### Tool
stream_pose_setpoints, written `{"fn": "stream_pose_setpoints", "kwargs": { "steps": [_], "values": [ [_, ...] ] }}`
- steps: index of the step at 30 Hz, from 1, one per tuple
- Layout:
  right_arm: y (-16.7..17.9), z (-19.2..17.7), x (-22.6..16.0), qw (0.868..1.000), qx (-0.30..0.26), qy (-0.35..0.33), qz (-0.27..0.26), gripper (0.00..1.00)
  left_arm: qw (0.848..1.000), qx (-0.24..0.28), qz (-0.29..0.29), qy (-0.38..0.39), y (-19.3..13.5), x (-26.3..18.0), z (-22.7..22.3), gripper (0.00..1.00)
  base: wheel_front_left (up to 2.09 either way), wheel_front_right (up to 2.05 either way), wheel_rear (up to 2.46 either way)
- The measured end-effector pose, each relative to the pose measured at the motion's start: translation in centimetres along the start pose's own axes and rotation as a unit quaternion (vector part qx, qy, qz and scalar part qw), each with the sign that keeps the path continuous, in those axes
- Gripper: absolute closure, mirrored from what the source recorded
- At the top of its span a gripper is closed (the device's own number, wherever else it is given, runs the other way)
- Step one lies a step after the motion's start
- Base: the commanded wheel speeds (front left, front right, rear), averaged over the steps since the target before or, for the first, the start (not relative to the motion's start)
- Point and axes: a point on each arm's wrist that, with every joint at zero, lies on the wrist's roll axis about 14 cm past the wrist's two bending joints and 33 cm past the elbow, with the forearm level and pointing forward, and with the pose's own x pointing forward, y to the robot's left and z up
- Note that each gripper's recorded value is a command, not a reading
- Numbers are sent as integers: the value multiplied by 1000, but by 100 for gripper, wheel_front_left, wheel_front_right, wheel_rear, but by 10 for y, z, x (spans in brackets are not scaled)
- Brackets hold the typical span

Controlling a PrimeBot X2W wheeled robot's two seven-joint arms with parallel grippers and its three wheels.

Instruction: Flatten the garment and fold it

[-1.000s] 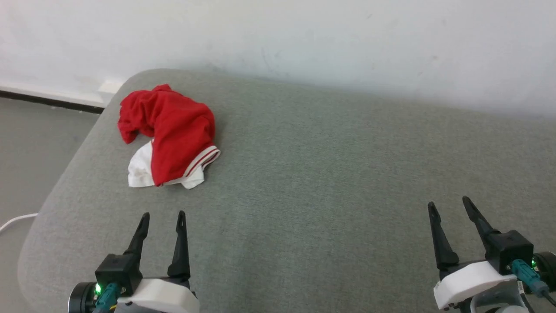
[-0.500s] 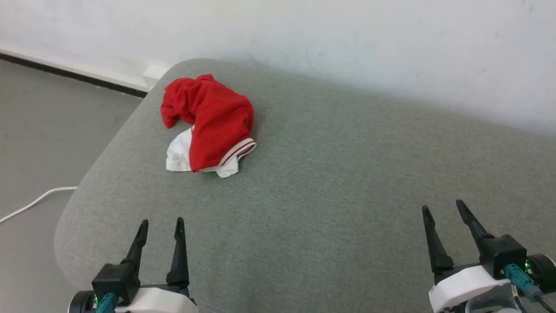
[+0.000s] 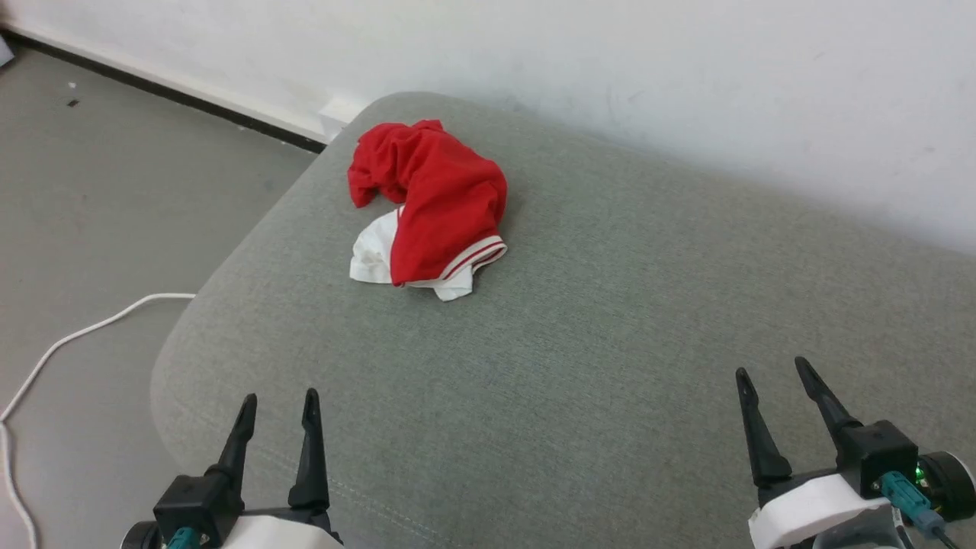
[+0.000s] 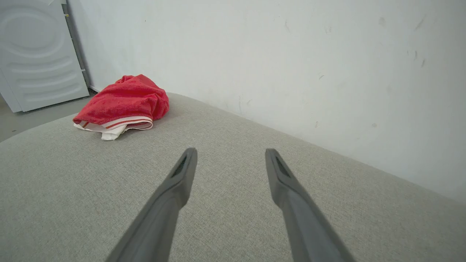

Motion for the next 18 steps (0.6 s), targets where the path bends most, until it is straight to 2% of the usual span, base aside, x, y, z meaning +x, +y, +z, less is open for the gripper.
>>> {"fn": "stream_pose_setpoints", "kwargs": {
  "steps": [18],
  "values": [
    [15,-4,11,1000,-9,-5,27,0,999,-9,36,-12,20,-16,3,0,0,0,0]
  ]
}}
